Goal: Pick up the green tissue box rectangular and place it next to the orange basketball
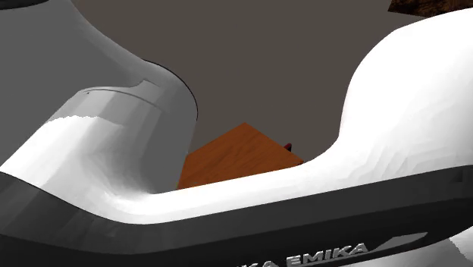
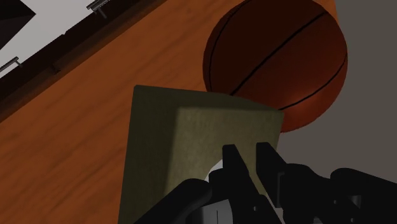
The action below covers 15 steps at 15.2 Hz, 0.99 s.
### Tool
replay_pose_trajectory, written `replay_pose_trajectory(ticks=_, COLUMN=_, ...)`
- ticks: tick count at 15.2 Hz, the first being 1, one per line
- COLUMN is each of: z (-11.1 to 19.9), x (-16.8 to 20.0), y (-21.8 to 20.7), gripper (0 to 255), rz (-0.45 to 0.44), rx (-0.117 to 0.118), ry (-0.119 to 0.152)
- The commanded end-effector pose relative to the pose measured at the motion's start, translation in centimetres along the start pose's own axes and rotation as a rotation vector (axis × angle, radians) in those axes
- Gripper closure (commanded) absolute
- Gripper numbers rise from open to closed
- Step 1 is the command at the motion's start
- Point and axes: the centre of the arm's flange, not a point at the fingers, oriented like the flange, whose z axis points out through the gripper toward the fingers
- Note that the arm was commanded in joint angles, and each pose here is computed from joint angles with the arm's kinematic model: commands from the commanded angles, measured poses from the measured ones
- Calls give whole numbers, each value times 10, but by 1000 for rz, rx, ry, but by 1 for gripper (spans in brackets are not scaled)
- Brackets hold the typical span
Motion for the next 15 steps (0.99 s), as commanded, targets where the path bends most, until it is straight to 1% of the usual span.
replay_pose_trajectory(ticks=1, z=9, x=-2, y=4, gripper=255, rz=0, rx=1, ry=0)
replay_pose_trajectory(ticks=15, z=77, x=-14, y=31, gripper=255, rz=0, rx=1, ry=0)
